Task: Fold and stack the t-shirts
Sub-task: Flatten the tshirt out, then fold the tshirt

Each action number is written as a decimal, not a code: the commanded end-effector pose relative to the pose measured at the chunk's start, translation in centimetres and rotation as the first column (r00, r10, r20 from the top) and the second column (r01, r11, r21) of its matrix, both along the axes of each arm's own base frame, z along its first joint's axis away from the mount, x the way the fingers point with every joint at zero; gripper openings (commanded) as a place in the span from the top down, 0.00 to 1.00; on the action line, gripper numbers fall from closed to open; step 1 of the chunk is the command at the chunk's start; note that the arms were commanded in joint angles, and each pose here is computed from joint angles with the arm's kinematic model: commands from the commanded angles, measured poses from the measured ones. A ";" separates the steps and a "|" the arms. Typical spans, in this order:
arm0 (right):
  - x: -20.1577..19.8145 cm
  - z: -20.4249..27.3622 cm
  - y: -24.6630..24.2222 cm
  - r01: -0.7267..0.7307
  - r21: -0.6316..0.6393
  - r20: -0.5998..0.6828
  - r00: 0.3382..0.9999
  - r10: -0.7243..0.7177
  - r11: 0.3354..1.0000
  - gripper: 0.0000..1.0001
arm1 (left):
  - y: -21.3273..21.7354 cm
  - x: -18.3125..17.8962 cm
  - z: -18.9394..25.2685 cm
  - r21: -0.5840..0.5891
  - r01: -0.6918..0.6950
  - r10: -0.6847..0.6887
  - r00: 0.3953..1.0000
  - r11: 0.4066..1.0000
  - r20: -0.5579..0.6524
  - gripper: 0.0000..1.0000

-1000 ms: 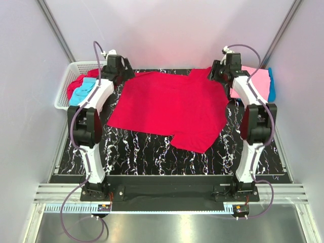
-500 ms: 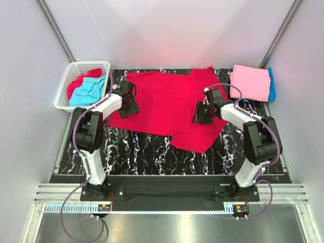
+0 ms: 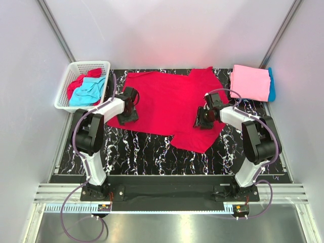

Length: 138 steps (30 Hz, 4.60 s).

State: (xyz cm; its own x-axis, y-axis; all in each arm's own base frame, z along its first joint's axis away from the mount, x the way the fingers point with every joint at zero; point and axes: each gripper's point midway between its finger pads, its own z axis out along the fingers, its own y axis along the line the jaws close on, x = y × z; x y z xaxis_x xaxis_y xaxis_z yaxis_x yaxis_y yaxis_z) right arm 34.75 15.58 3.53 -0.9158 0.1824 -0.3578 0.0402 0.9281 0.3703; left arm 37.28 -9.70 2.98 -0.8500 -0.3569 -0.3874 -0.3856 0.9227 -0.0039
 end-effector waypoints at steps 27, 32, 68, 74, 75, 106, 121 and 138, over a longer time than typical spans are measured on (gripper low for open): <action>-8.2 -2.2 -0.9 0.068 -0.032 -0.179 0.981 -0.072 0.997 0.55 | 1.0 -13.6 -3.6 0.064 -0.016 0.025 0.988 0.998 -0.155 0.43; -10.2 -2.4 -1.0 0.088 -0.024 -0.210 0.974 -0.091 0.996 0.55 | 0.3 -17.1 -2.7 0.022 -0.005 0.009 0.988 1.000 -0.157 0.46; -3.4 17.7 -0.4 0.083 0.070 0.291 0.951 -0.099 0.994 0.49 | 2.2 2.8 12.0 -0.360 -0.156 0.283 0.899 0.920 0.333 0.55; -2.2 14.3 0.4 0.075 0.049 0.213 0.974 -0.083 0.996 0.49 | 3.9 8.6 6.9 -0.333 -0.214 0.331 0.877 0.918 0.347 0.66; -1.9 13.5 0.6 0.073 0.046 0.193 0.978 -0.080 0.996 0.49 | 4.4 9.3 6.6 -0.313 -0.232 0.342 0.868 0.921 0.361 0.67; 2.4 8.7 2.2 0.015 0.002 0.103 0.995 -0.015 1.000 0.49 | 11.1 13.7 4.9 0.147 -0.408 0.319 0.854 0.901 0.411 0.65; 2.2 8.8 1.9 0.030 0.013 0.099 0.995 -0.031 0.999 0.49 | 10.9 14.7 2.0 -0.007 -0.383 0.367 0.879 0.924 0.305 0.66; 2.1 9.2 1.5 0.041 0.020 0.104 0.994 -0.042 0.999 0.49 | 11.6 14.4 2.2 0.052 -0.407 0.376 0.879 0.912 0.292 0.65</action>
State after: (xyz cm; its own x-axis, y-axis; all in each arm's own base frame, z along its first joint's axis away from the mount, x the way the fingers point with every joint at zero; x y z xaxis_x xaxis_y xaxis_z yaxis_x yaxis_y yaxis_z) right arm 35.98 16.63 10.50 -0.8908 0.2123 -0.4019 0.0655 0.9350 0.3486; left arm 50.88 0.52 4.12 -0.5403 -0.5837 -0.6061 -0.6898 0.7197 -0.0781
